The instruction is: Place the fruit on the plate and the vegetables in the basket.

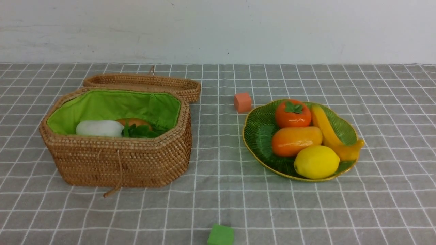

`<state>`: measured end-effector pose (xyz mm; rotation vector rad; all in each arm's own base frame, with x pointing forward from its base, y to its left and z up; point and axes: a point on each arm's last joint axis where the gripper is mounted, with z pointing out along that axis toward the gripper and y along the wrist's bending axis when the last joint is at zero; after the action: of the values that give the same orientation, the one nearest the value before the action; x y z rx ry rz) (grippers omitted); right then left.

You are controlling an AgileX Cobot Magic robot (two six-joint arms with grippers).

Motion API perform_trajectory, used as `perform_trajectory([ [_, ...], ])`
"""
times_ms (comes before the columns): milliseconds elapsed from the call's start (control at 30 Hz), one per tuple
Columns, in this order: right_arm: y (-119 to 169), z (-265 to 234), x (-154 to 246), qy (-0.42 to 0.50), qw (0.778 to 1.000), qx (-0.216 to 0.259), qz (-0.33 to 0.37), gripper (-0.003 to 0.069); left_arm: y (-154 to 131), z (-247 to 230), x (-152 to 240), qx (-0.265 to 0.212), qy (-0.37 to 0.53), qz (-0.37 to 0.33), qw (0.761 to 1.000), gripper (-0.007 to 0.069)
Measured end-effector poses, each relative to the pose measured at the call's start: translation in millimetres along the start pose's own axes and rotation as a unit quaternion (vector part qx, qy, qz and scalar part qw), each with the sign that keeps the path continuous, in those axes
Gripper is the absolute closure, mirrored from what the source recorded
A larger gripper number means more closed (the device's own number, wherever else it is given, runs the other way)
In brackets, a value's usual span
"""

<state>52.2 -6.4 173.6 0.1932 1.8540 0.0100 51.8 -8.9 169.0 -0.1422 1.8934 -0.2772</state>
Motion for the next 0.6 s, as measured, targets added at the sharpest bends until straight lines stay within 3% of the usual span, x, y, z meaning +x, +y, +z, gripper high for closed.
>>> perform_trajectory([
  [600,0.1,0.0,0.1,0.001,1.0,0.0,0.001,0.0614,-0.3,0.0,0.1,0.001,0.001,-0.004,1.0,0.0638],
])
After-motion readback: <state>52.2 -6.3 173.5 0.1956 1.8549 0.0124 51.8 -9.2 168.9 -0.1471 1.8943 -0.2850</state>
